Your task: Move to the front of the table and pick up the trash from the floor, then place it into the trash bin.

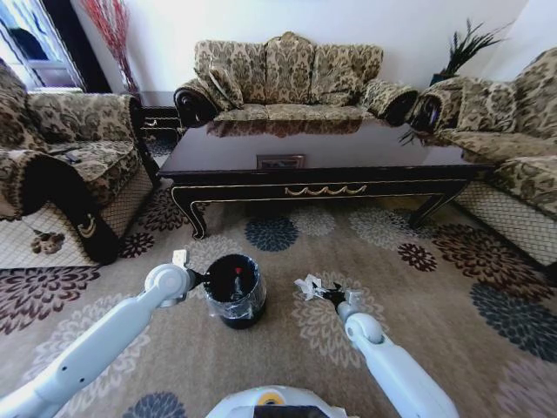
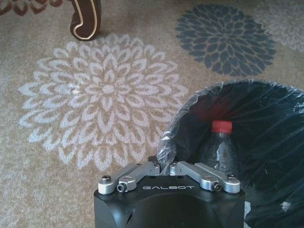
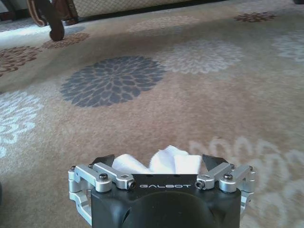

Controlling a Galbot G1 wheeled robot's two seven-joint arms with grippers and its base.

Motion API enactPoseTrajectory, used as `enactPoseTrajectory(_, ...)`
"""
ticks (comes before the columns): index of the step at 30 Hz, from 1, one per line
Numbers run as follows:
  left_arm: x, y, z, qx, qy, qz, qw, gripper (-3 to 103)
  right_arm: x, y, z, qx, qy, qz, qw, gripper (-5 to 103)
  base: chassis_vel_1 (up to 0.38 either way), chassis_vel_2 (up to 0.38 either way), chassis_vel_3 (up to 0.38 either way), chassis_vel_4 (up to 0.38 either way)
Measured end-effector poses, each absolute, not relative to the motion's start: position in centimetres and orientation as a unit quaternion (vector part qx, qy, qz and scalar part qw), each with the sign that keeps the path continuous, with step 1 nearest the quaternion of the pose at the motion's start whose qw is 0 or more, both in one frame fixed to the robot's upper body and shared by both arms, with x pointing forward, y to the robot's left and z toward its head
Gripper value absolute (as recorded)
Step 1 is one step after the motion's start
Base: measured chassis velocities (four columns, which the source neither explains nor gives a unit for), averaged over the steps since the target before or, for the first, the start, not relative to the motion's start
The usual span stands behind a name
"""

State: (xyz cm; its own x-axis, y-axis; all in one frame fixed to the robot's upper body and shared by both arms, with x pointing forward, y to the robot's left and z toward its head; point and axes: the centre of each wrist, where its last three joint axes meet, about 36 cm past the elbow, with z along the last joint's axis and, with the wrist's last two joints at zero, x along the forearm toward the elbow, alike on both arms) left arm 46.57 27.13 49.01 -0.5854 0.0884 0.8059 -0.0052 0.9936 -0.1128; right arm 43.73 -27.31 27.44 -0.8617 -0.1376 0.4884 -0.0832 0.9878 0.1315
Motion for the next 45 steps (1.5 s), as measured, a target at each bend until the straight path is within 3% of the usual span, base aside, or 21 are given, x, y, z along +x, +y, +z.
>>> enactPoseTrajectory(32, 46.8, 27.3, 49.2, -0.028, -0.889, 0.054, 0.454, 4, 47.7, -26.4, 19.2, 0.064, -0.959, 0.072, 0.268, 100, 0.000, 0.000, 0.000, 0.000)
enactPoseTrajectory(35, 46.9, 27.3, 49.3, -0.029, -0.889, 0.054, 0.453, 4, 48.1, -26.4, 18.9, 0.064, -0.958, 0.088, 0.264, 87, 0.000, 0.000, 0.000, 0.000)
enactPoseTrajectory(36, 46.9, 27.3, 49.3, -0.029, -0.889, 0.054, 0.453, 4, 48.1, -26.4, 18.9, 0.064, -0.958, 0.088, 0.264, 87, 0.000, 0.000, 0.000, 0.000)
enactPoseTrajectory(39, 47.0, 27.4, 49.4, -0.029, -0.890, 0.055, 0.453, 4, 48.2, -26.5, 18.5, 0.067, -0.958, 0.098, 0.262, 71, 0.000, 0.000, 0.000, 0.000)
enactPoseTrajectory(45, 47.0, 27.4, 49.3, -0.029, -0.889, 0.055, 0.453, 4, 48.1, -26.8, 18.4, 0.069, -0.957, 0.100, 0.262, 54, 0.000, 0.000, 0.000, 0.000)
